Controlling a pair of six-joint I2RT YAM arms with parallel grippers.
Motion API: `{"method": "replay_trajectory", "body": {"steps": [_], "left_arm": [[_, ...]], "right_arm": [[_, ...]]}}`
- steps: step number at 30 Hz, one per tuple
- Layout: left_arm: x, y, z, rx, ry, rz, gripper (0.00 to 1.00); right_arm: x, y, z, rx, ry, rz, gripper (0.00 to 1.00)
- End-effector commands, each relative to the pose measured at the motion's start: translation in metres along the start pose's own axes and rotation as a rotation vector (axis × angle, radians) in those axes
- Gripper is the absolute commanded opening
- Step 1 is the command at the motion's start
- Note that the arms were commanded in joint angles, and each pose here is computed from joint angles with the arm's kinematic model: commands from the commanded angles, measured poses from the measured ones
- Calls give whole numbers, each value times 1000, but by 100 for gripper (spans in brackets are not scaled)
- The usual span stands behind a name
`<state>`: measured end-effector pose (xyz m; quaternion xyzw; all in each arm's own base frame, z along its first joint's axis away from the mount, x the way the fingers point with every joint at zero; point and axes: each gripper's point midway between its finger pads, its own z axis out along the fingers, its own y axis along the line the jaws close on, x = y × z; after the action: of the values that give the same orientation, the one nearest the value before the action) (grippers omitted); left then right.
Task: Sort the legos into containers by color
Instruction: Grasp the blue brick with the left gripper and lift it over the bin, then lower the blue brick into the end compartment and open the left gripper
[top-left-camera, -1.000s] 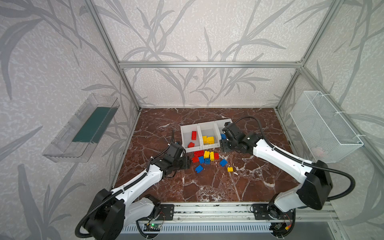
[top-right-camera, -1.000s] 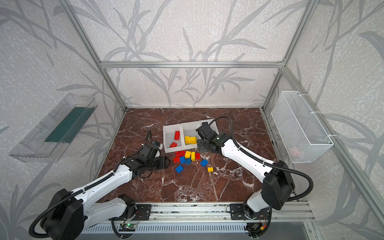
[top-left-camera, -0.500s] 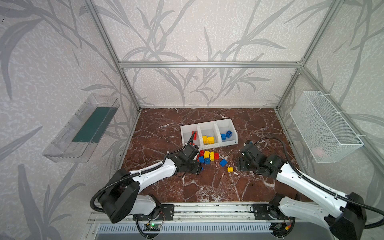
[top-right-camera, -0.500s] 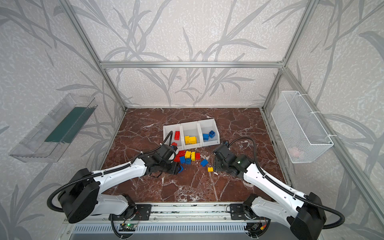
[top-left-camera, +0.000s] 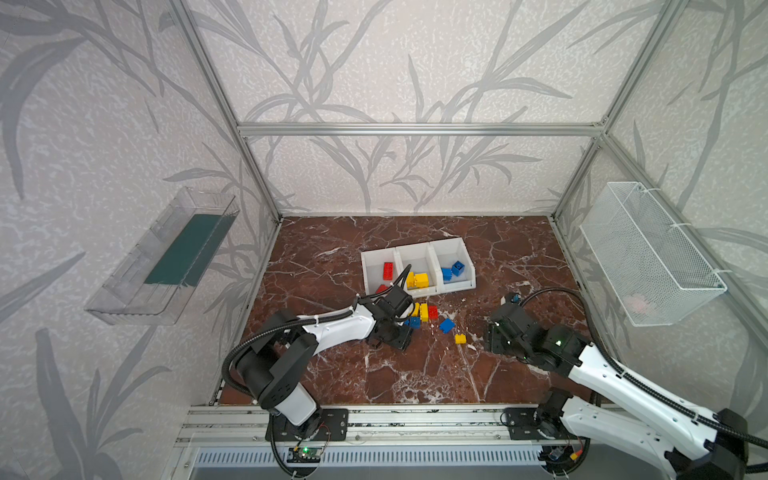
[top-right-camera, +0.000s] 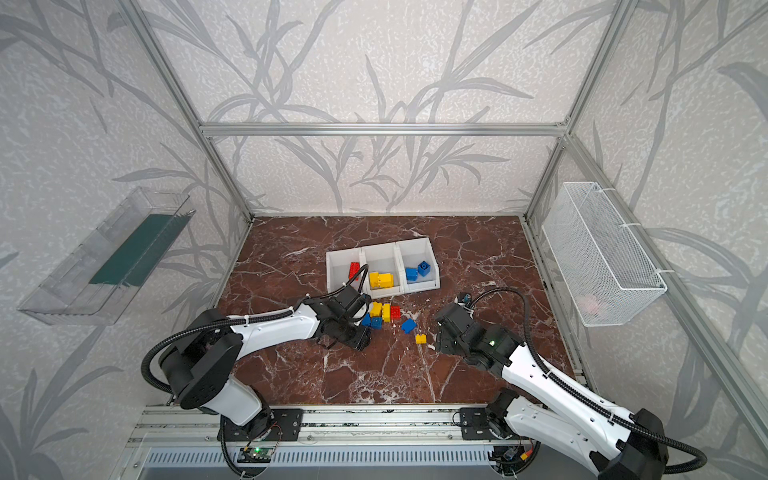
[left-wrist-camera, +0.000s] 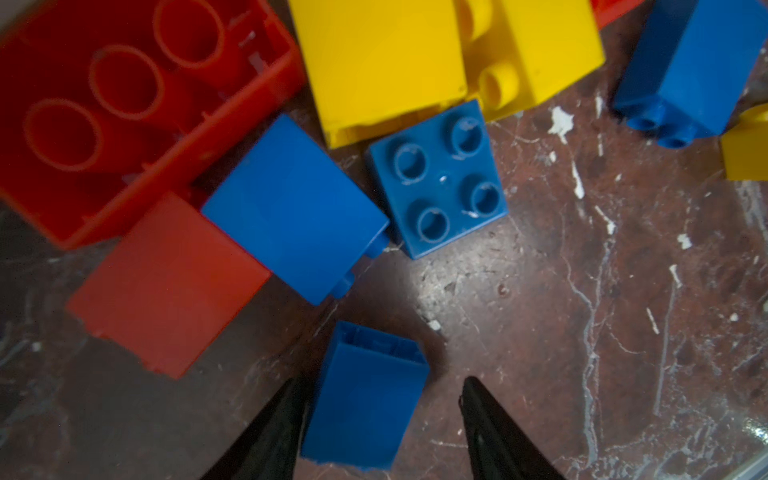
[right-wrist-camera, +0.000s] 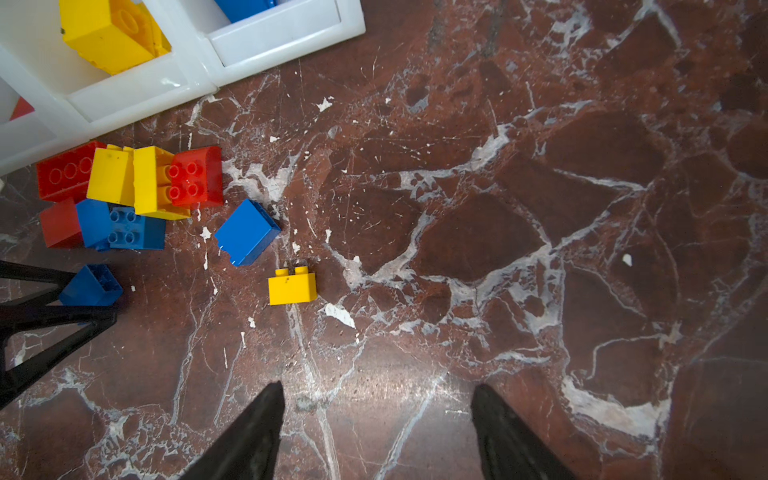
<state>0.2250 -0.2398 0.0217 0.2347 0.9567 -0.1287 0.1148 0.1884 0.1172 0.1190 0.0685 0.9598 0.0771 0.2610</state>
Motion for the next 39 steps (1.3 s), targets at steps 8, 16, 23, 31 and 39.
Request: {"method": "replay_trajectory", "body": {"steps": [8,16,23,31,39], "left_arm": [[9,-1,11,-63,53,70,51],[4,-2,7,-65,27,76,31],[-32,-15,-25,-36,-80,81,27],[-143,-19,-86,-62,-344,86,27],[-228,-43,-71,42,-396,112,27]], "right_arm": [[10,-7,6,29,8,19,71],[15,-9,8,29,8,43,70],[16,-13,7,38,2,52,69],[10,-14,2,45,-23,48,68],[11,-10,2,30,-7,37,68]]}}
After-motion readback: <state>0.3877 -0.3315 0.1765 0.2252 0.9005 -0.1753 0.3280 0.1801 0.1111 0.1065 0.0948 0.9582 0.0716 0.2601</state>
